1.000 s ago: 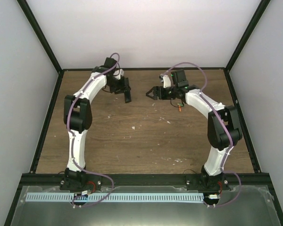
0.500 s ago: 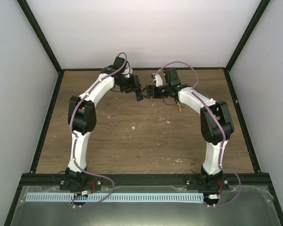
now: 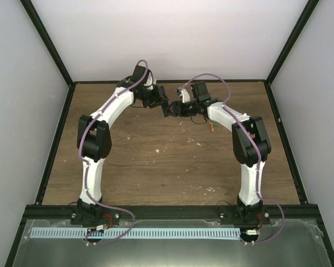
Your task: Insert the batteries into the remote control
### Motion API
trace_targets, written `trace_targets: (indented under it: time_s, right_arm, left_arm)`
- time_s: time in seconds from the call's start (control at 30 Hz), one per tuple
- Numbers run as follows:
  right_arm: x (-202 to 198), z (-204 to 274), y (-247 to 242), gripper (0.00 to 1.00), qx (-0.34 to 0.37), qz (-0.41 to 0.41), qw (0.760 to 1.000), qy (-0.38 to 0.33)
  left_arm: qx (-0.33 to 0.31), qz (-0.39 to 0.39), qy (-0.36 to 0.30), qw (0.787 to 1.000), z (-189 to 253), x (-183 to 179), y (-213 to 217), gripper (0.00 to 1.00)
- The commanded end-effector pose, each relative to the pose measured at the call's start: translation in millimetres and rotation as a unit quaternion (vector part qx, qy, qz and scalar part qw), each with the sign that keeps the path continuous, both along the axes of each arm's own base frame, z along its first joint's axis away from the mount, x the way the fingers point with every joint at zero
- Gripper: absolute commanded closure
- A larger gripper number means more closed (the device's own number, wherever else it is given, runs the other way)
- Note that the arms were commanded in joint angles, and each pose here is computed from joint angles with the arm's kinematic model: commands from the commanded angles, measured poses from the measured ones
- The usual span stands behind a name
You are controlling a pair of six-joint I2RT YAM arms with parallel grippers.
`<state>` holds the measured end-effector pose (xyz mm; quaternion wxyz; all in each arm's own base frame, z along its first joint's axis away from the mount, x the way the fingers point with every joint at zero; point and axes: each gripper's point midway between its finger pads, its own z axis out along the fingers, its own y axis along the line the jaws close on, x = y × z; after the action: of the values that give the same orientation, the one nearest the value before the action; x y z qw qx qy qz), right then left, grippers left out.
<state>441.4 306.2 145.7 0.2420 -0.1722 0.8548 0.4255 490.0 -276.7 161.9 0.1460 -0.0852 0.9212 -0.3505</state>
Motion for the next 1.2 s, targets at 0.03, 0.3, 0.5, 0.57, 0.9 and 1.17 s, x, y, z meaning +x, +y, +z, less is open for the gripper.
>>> trace_targets:
  time_s: [0.03,0.3,0.5,0.57,0.9,1.17]
  right_arm:
    - [4.4,18.1,13.1,0.47,0.024,0.023,0.999,-0.013]
    - [3.7,22.2,16.8,0.64,0.031,0.034,0.999,-0.016]
    - [2.6,20.2,18.6,0.74,0.034,0.041,0.999,-0.011]
    - [2.1,20.4,19.0,0.77,0.035,0.043,0.998,-0.011]
    - [0.8,21.9,19.7,0.89,0.036,0.051,0.998,-0.015]
    - [5.1,15.4,12.2,0.92,0.005,0.033,0.999,-0.024]
  left_arm:
    - [-0.02,0.0,-0.025,0.999,29.2,-1.5,-7.3,1.0]
    - [-0.013,0.006,-0.024,1.0,27.2,0.0,-7.9,1.0]
    - [-0.008,0.019,-0.022,1.0,25.1,2.6,-6.3,1.0]
    - [-0.008,0.022,-0.021,1.0,24.8,3.2,-6.2,1.0]
    - [-0.007,0.024,-0.023,0.999,23.4,4.4,-8.1,0.86]
    - [-0.024,0.037,-0.034,0.998,29.9,2.7,-8.0,0.32]
